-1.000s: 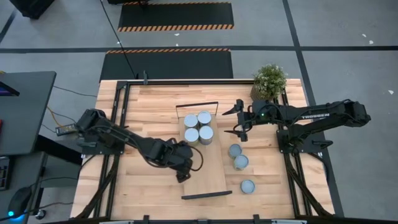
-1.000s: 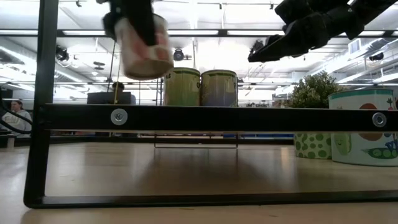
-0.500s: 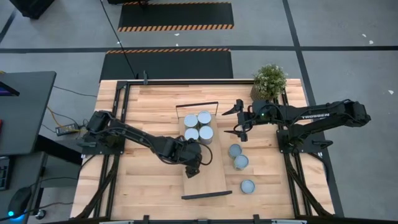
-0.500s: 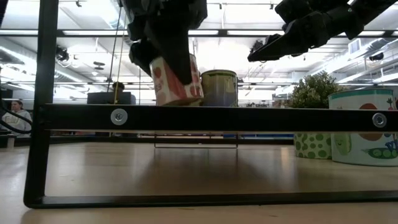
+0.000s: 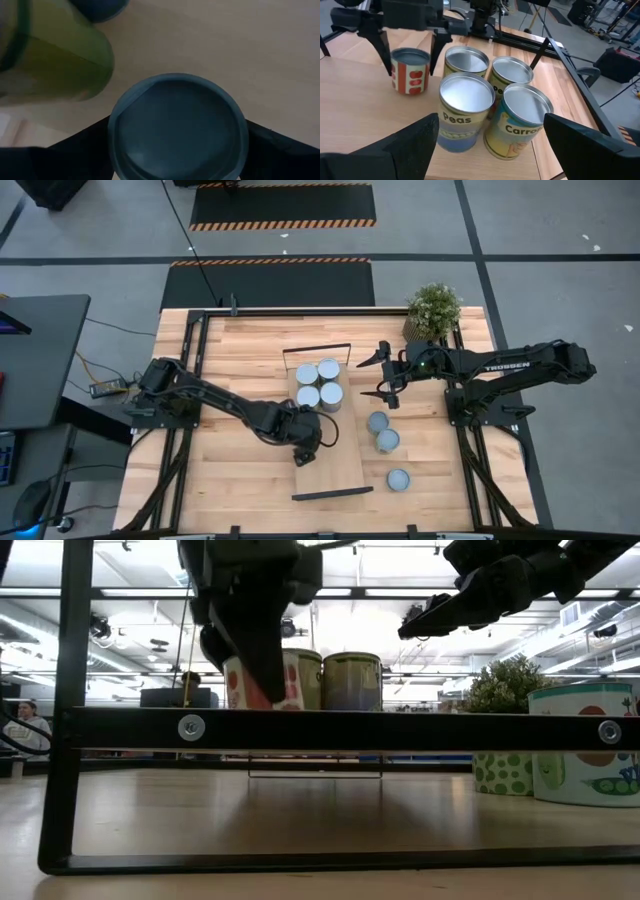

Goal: Pick and place cans onto a shelf
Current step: Put the canned diced tomatoes on the shelf

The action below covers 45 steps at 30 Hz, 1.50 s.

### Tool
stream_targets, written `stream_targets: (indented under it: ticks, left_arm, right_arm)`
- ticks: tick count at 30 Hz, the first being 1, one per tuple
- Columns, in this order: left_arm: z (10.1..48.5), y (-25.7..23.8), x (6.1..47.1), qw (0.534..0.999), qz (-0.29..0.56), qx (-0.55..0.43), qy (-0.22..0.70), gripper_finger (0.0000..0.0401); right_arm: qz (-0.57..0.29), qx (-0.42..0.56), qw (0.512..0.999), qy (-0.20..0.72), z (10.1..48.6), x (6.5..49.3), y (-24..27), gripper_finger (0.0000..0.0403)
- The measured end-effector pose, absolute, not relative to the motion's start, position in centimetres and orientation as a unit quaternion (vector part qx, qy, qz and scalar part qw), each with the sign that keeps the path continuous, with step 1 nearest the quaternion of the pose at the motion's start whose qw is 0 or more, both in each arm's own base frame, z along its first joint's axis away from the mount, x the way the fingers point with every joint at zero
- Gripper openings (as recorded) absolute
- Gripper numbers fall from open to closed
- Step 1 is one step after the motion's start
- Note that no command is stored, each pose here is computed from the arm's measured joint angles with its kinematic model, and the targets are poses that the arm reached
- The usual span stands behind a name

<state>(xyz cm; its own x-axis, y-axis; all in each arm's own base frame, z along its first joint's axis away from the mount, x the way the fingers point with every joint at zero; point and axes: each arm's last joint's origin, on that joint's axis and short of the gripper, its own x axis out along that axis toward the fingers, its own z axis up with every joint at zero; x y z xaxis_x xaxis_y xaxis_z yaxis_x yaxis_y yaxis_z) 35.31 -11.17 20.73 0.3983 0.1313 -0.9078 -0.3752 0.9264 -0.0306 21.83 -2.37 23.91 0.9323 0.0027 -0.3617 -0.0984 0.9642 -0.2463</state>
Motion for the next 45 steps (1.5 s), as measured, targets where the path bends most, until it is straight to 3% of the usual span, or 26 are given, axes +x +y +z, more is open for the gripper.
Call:
stream_targets:
  ticks: [45]
  left_arm:
    - [20.59, -11.14, 35.82, 0.835, 0.133, -0.149, 0.513, 0.0316]
  right_arm:
    - [0.029, -0.129, 0.975, 0.181, 23.92, 21.83, -2.35, 0.0368]
